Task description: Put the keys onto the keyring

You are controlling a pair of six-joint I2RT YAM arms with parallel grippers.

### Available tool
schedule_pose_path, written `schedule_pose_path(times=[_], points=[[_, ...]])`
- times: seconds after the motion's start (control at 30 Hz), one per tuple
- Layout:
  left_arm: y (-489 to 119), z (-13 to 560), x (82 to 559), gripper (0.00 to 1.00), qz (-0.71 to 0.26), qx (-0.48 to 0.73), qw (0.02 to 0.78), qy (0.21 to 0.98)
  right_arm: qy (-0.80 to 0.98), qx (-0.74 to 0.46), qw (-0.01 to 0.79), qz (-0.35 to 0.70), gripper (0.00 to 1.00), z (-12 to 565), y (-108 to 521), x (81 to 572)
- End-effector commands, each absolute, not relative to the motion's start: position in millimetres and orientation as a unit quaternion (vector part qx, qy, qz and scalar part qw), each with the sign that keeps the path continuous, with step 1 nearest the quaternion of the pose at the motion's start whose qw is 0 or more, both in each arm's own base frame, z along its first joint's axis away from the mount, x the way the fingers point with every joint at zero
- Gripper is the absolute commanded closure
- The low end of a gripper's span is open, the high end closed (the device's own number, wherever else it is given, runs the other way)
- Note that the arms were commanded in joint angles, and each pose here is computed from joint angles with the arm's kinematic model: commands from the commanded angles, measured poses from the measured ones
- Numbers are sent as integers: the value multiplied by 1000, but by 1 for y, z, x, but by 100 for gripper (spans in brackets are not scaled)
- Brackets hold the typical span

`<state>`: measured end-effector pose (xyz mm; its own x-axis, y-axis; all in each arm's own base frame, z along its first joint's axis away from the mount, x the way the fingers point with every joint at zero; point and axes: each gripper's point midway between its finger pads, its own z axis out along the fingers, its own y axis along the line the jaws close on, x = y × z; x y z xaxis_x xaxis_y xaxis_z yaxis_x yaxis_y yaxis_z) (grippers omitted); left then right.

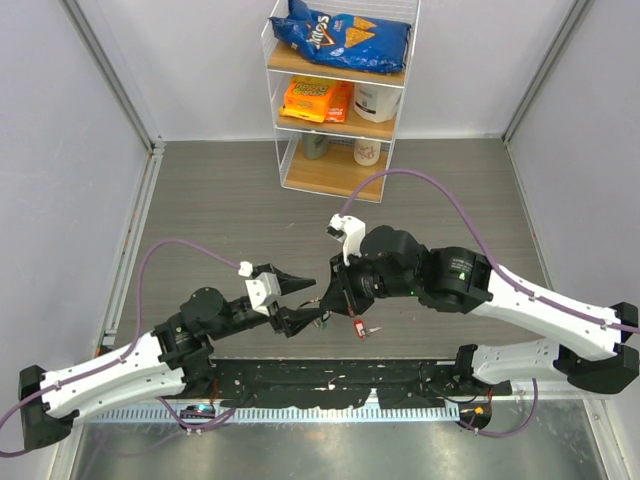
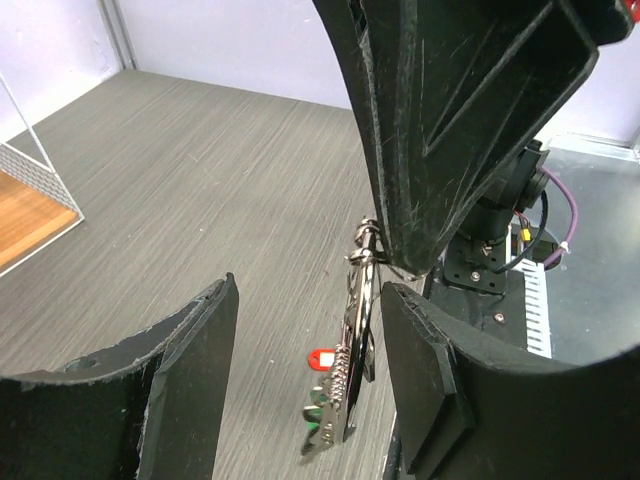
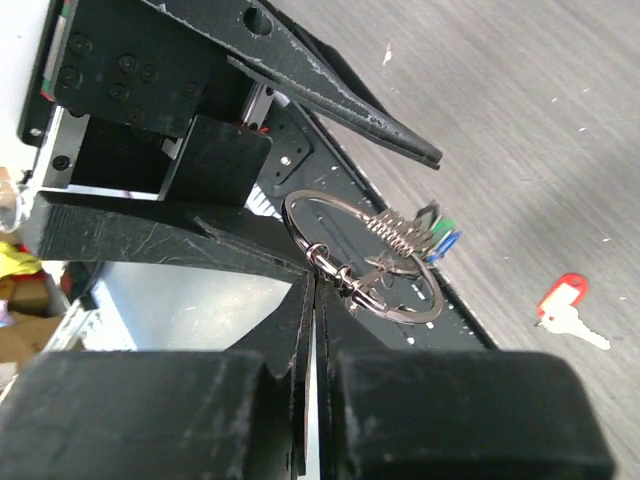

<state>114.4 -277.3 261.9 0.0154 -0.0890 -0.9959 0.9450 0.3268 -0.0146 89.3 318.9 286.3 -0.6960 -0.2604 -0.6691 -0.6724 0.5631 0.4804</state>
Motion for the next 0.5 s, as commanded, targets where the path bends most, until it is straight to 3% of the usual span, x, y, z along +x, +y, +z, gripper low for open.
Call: schedule_pose_path(times=[0.0, 0.47], points=[[-275, 270, 108, 36, -436, 399, 603, 536, 820, -262, 232, 454, 94, 324, 320, 75], [-268, 255, 108, 36, -427, 400, 605, 540, 839, -220, 108, 487, 94, 307, 317, 61]])
